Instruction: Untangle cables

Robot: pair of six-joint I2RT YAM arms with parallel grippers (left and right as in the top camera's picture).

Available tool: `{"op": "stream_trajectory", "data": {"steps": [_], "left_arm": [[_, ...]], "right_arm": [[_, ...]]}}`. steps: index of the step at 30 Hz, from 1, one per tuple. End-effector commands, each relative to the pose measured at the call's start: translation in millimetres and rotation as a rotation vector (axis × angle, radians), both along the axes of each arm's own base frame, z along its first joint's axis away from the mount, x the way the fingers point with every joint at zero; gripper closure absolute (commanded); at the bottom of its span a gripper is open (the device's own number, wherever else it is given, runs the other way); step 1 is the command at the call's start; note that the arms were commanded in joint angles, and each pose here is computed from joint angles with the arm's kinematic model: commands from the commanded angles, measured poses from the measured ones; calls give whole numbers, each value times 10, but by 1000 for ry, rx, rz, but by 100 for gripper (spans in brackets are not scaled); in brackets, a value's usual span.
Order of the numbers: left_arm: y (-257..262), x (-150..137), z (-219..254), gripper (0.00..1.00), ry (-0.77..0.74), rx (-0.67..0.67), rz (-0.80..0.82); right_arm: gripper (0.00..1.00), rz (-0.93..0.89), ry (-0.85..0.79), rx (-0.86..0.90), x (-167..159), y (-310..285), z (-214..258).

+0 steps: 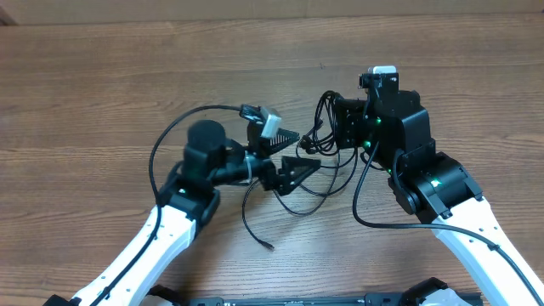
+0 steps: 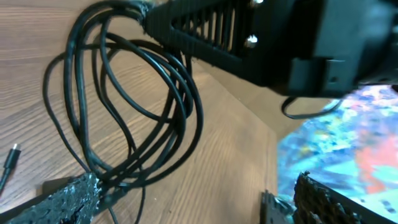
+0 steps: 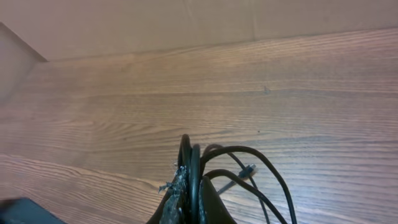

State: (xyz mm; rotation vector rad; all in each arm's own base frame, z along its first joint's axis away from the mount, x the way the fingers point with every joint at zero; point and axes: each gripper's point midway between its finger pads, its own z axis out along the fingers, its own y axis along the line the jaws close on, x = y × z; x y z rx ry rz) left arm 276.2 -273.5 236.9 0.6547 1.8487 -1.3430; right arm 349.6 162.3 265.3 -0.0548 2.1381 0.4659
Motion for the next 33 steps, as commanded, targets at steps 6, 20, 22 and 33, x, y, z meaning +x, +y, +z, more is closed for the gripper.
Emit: {"op": "stream_trajectory", "data": {"steps": [6, 20, 22, 33], "left_arm": [[-170, 277, -98, 0, -101, 134, 372], [38, 486, -97, 10, -175, 210, 593], [25, 480, -87, 17, -174, 203, 587], [-14, 449, -87, 33, -171, 196, 559]], "right_arm": [[96, 53, -35, 122, 0, 165, 279], [96, 58, -40, 126, 2, 174, 293], [96, 58, -40, 126, 3, 174, 292], [96, 57, -20, 117, -18, 165, 246]]}}
